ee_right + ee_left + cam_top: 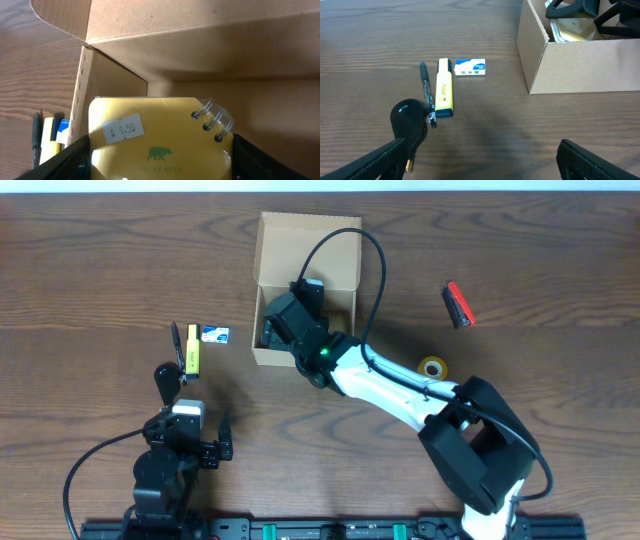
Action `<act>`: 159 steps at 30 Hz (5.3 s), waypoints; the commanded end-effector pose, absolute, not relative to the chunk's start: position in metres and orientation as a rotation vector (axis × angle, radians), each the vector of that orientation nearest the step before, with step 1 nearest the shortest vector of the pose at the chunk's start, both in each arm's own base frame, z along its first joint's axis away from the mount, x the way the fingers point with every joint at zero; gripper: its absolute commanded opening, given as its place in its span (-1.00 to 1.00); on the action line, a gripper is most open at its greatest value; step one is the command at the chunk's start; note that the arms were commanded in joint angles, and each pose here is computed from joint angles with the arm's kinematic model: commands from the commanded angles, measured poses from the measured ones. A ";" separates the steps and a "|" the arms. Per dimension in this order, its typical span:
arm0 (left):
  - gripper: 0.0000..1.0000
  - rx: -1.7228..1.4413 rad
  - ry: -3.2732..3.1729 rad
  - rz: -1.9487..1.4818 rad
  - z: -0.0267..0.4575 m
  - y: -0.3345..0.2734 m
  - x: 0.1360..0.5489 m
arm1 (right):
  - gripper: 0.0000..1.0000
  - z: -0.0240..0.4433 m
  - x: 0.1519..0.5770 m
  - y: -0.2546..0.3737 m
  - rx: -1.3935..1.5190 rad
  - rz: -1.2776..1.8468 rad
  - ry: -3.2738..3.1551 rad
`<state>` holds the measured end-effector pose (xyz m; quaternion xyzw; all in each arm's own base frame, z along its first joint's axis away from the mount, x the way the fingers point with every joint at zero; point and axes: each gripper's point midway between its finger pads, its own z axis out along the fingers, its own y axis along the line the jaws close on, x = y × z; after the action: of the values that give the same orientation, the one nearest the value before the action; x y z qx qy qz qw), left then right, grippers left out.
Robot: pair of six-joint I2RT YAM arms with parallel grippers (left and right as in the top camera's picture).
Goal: Pack container
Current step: 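Carry the notepad left and lower it into the cardboard box, then open the right gripper and lift out toward the red stapler, then lower the right gripper onto the red stapler and grasp it, then carry the stapler into the box and lower it beside the notepad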
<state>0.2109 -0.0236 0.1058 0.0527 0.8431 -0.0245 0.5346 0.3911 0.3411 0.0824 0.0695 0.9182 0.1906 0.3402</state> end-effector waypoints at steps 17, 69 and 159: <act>0.90 0.114 2.018 -0.035 0.100 -0.020 0.211 | 0.77 0.081 0.393 0.343 0.194 0.504 2.393; 0.91 0.114 2.018 -0.035 0.100 -0.020 0.211 | 0.98 0.170 0.447 -0.009 -0.026 -0.300 2.430; 0.90 0.114 2.018 -0.035 0.100 -0.020 0.211 | -0.97 0.184 0.496 0.138 -0.724 0.047 2.171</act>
<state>0.2108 -0.0236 0.1057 0.0527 0.8432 -0.0245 0.5344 0.5028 0.0926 0.1379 -0.2065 0.9071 -0.0026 0.3667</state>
